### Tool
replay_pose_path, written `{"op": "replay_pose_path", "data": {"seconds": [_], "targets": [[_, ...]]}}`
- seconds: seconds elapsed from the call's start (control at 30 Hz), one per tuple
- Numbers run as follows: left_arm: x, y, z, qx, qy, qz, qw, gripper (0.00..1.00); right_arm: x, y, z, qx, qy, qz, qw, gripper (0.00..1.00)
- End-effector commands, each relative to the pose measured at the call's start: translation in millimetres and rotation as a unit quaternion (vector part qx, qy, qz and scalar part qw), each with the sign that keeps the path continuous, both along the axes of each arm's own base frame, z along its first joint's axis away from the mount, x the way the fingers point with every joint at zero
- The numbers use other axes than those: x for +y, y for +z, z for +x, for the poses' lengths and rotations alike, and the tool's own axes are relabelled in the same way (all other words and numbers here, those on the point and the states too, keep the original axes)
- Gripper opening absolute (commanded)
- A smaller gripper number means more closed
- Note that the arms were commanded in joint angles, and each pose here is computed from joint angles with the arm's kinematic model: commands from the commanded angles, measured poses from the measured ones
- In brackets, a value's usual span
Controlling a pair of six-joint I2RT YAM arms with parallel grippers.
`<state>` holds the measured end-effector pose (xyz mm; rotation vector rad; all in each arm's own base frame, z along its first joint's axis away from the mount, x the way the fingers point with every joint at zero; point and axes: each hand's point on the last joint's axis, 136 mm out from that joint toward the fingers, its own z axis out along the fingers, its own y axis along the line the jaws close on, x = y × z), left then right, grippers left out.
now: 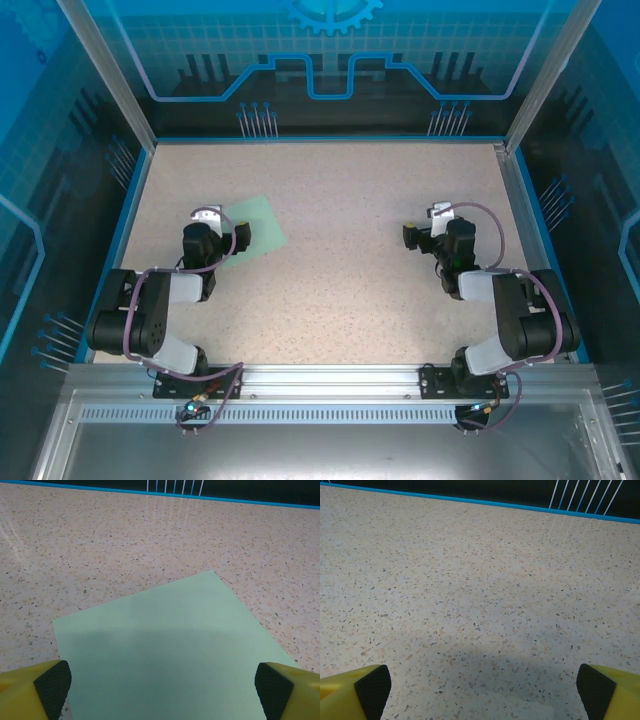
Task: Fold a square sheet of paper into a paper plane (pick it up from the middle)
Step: Move the square sheet of paper to the center of the table.
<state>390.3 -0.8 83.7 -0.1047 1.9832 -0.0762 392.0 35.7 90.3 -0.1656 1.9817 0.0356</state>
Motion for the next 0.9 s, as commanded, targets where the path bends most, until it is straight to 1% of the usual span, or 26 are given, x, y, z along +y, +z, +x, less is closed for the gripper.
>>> {"op": "replay_pose_path", "data": {"seconds": [0.0, 0.87], "targets": [[-5.2, 7.6, 7.1, -0.01, -0.014, 0.006, 1.0, 0.98, -4.5, 3.7, 5.1, -0.003, -0.001, -0.001, 1.0, 0.99], [-5.0, 7.6, 6.3, -0.011, -0.013, 0.006, 1.0, 0.99, -4.5, 5.0, 5.3, -0.006, 0.001, -0.002, 1.0, 0.99]]}}
